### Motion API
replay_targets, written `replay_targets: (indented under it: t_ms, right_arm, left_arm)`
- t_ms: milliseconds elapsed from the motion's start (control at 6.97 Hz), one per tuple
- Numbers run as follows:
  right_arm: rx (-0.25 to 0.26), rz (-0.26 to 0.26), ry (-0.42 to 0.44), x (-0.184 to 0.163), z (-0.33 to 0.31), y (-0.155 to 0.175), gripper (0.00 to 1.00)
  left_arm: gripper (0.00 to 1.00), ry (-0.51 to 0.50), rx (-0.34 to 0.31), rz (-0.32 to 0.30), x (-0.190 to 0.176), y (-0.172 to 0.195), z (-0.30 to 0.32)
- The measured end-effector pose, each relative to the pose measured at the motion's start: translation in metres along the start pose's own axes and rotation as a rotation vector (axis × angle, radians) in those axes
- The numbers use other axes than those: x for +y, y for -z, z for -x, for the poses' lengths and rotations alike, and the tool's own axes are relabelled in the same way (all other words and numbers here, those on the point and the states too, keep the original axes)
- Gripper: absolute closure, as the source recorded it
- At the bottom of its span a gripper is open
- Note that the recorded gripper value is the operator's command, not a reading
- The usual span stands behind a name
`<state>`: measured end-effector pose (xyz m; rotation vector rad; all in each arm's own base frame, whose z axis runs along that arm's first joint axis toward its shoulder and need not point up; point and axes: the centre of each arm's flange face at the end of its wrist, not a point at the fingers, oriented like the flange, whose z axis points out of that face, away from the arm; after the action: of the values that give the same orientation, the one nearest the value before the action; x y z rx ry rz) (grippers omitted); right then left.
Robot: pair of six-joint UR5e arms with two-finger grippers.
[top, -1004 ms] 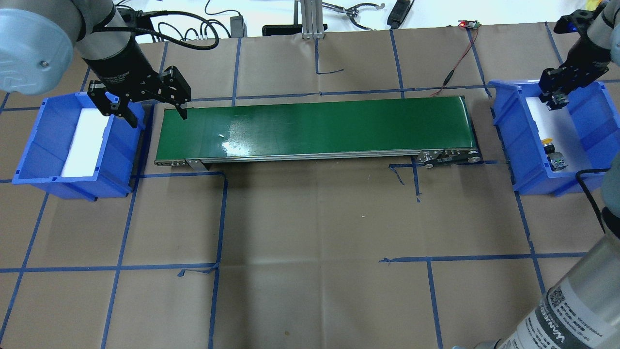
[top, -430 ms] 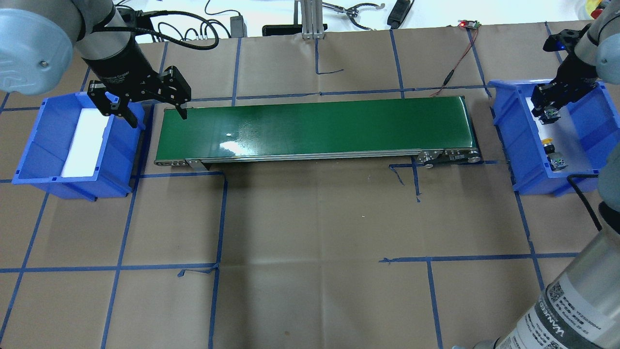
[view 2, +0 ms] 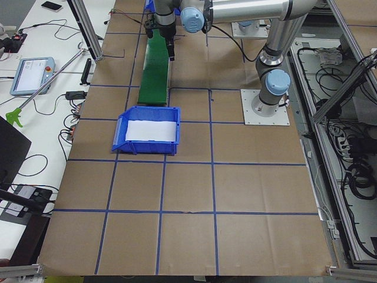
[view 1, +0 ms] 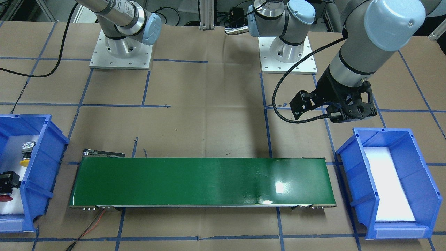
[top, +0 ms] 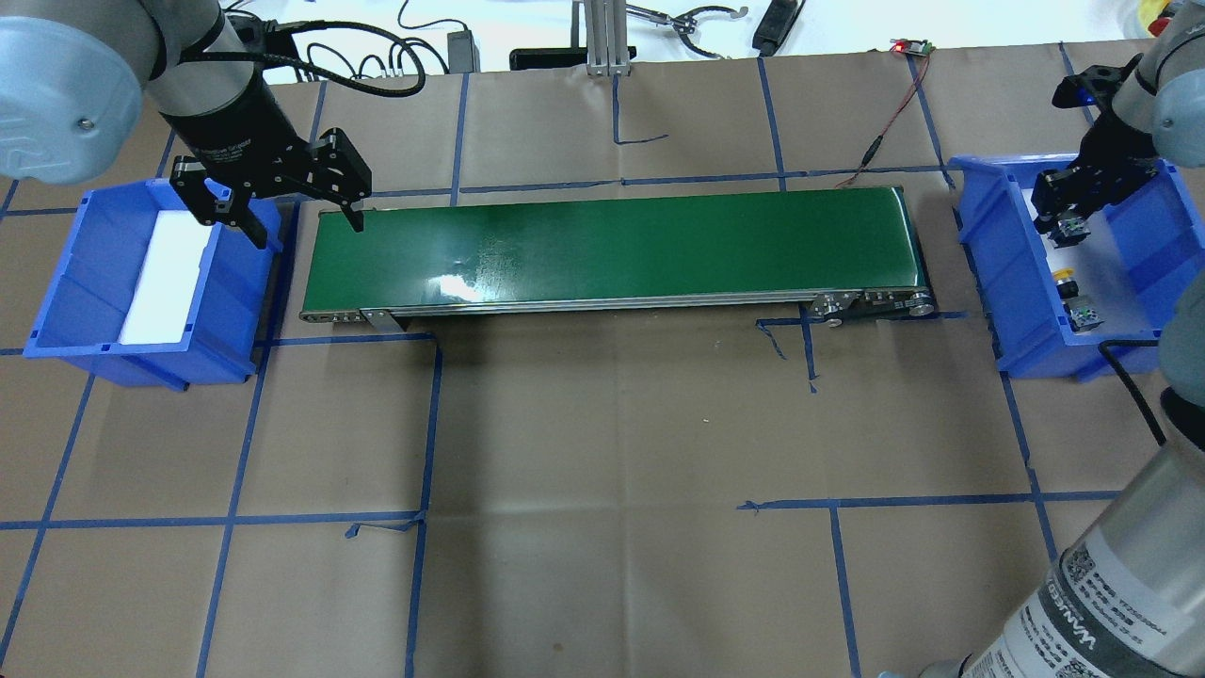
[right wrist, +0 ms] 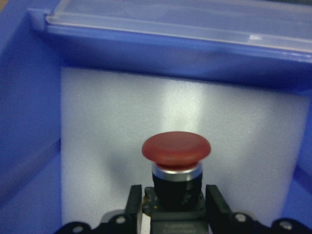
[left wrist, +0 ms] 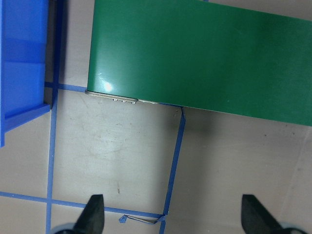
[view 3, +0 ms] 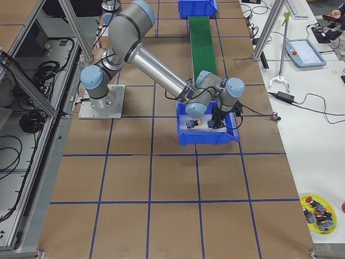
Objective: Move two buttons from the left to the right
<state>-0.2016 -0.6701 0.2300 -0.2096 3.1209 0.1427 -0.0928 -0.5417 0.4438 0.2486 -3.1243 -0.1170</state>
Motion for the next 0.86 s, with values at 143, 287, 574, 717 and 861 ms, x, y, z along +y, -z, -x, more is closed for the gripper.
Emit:
replay_targets:
  t_ms: [143,287,574,717,861]
  right_arm:
    - [-0.002,-0.003,-0.001,0.000,0.000,0.001,0.02]
    - [-0.001,-0.012,-0.003,-0.001,0.000,0.006,0.01]
    - [0.022,-0.053,-0.007,0.002,0.002,0.042,0.01]
    - [0.037,-0.076,-0.012,0.009,0.007,0.071,0.01]
    - [0.055,-0.110,-0.016,0.022,0.018,0.111,0.00]
  left_arm:
    - [0.00,0.000,0.000,0.000,0.000,0.000,0.000]
    - [0.00,0.000,0.000,0.000,0.000,0.000,0.000]
    - [0.00,0.000,0.000,0.000,0.000,0.000,0.000]
    - [0.00,0.000,0.000,0.000,0.000,0.000,0.000]
    - [0.00,0.000,0.000,0.000,0.000,0.000,0.000]
